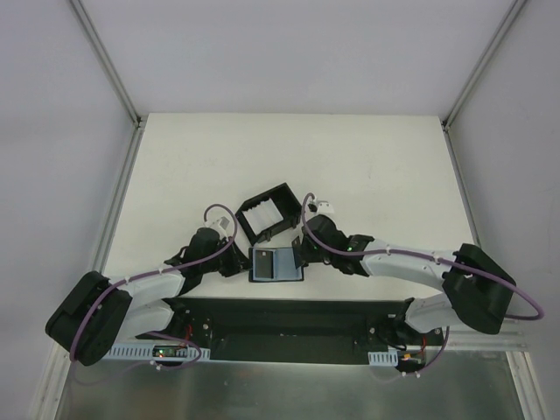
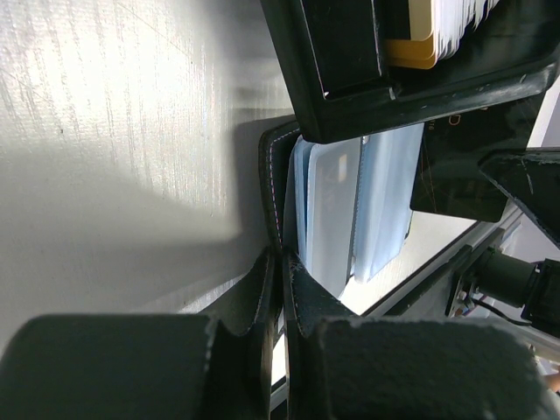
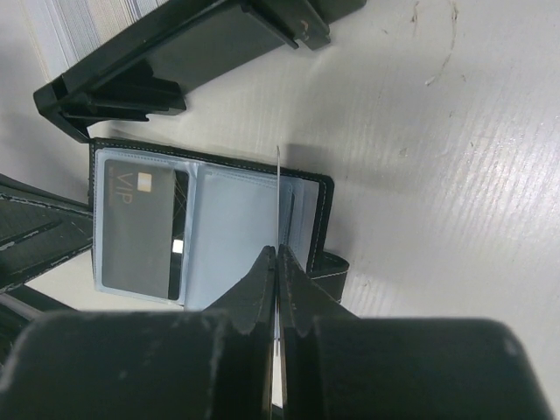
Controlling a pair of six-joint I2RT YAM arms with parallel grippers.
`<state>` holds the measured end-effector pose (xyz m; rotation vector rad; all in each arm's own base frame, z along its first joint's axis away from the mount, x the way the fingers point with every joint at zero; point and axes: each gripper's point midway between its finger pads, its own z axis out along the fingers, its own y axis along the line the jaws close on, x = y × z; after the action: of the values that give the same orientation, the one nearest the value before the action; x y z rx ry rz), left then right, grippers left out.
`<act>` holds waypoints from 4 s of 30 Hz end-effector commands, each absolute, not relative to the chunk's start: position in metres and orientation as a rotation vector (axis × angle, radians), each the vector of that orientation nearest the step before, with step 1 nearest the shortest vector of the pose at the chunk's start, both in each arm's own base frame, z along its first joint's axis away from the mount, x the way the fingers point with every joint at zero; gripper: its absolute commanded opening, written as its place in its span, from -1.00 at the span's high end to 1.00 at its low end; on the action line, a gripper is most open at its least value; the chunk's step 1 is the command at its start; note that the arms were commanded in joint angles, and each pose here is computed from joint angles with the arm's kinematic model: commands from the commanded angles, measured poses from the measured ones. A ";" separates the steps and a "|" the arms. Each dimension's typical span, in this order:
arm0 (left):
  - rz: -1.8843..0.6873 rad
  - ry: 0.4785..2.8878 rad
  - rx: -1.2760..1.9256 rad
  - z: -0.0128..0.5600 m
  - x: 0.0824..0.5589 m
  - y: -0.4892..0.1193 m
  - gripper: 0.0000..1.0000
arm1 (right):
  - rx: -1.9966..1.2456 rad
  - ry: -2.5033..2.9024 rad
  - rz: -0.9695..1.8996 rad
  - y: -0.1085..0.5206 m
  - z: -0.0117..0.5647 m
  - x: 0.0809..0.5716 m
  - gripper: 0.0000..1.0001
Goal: Put the credit cards into the card holder
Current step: Insert the credit card into the card holder.
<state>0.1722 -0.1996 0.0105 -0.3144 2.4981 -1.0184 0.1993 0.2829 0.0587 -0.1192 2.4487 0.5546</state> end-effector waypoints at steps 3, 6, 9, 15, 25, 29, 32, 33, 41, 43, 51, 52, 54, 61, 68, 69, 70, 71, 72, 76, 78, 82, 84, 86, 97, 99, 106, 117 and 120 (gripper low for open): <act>-0.884 2.647 -0.340 -0.022 0.143 -0.179 1.00 | -0.078 2.435 0.528 0.282 0.052 0.195 0.99; -0.881 2.650 -0.344 -0.023 0.143 -0.179 1.00 | -0.055 2.467 0.513 0.277 0.043 0.191 0.99; -0.884 2.648 -0.340 -0.022 0.143 -0.179 1.00 | -0.058 2.502 0.537 0.283 0.035 0.186 0.99; -0.876 2.658 -0.340 -0.025 0.142 -0.178 1.00 | -0.066 2.465 0.713 0.318 0.047 0.188 0.99; -0.881 2.666 -0.353 -0.028 0.137 -0.177 1.00 | -0.135 2.445 0.943 0.364 0.069 0.168 0.99; -0.900 2.669 -0.358 -0.029 0.131 -0.181 1.00 | -0.183 2.424 0.981 0.377 0.078 0.161 0.99; -0.893 2.681 -0.359 -0.032 0.124 -0.183 1.00 | -0.216 2.403 1.019 0.386 0.086 0.161 0.99; -0.887 2.687 -0.362 -0.034 0.122 -0.183 1.00 | -0.245 2.381 1.050 0.391 0.091 0.160 0.99; -0.833 2.693 -0.403 -0.039 0.122 -0.178 1.00 | -0.282 2.342 1.063 0.394 0.104 0.160 0.99; -0.825 2.693 -0.403 -0.039 0.122 -0.177 1.00 | -0.238 2.319 1.006 0.379 0.109 0.165 0.99; -0.795 2.711 -0.415 -0.043 0.122 -0.175 1.00 | -0.064 2.325 0.934 0.331 0.086 0.166 0.99; -0.794 2.710 -0.416 -0.043 0.122 -0.175 1.00 | -0.050 2.327 0.939 0.329 0.082 0.167 0.99; -0.787 2.715 -0.418 -0.044 0.122 -0.174 1.00 | -0.019 2.337 0.950 0.328 0.075 0.166 1.00; -0.773 2.726 -0.431 -0.046 0.121 -0.173 1.00 | 0.067 2.356 0.968 0.322 0.053 0.170 0.99; -0.764 2.731 -0.432 -0.048 0.120 -0.172 1.00 | 0.187 2.374 0.982 0.309 0.033 0.166 0.99; -0.765 2.729 -0.436 -0.047 0.120 -0.172 1.00 | 0.204 2.380 0.976 0.307 0.030 0.165 0.99; -0.764 2.731 -0.436 -0.047 0.120 -0.172 1.00 | 0.214 2.385 0.975 0.306 0.028 0.164 0.99; -0.765 2.728 -0.432 -0.047 0.121 -0.172 1.00 | 0.218 2.384 0.978 0.305 0.027 0.164 0.99; -0.763 2.727 -0.430 -0.047 0.121 -0.172 1.00 | 0.225 2.390 0.974 0.304 0.025 0.163 0.99; -0.757 2.730 -0.430 -0.047 0.122 -0.172 1.00 | 0.243 2.417 0.986 0.304 0.020 0.157 0.99; -0.759 2.732 -0.423 -0.046 0.123 -0.173 1.00 | 0.281 2.387 1.024 0.303 0.023 0.156 0.99; -0.748 2.731 -0.424 -0.047 0.123 -0.172 1.00 | 0.285 2.402 1.043 0.305 0.021 0.153 0.99; -0.740 2.733 -0.424 -0.048 0.123 -0.172 1.00 | 0.282 2.421 1.047 0.305 0.017 0.149 0.99; -0.735 2.737 -0.428 -0.049 0.123 -0.171 1.00 | 0.290 2.433 1.068 0.308 0.015 0.146 1.00; -0.719 2.737 -0.426 -0.049 0.125 -0.170 1.00 | 0.338 2.456 1.079 0.299 0.005 0.135 0.99; -0.720 2.738 -0.425 -0.050 0.125 -0.171 1.00 | 0.335 2.464 1.083 0.301 0.004 0.134 0.99; -0.724 2.736 -0.424 -0.049 0.125 -0.171 1.00 | 0.327 2.486 1.098 0.309 0.002 0.133 0.99; -0.734 2.733 -0.419 -0.049 0.125 -0.172 1.00 | 0.271 2.548 1.121 0.331 0.000 0.131 0.90; -0.735 2.730 -0.416 -0.048 0.125 -0.172 1.00 | 0.274 2.518 1.101 0.324 0.002 0.135 0.71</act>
<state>0.1570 -0.2159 0.0030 -0.3831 2.5413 -1.0564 0.1489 0.3359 0.0223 0.3408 2.4257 1.1964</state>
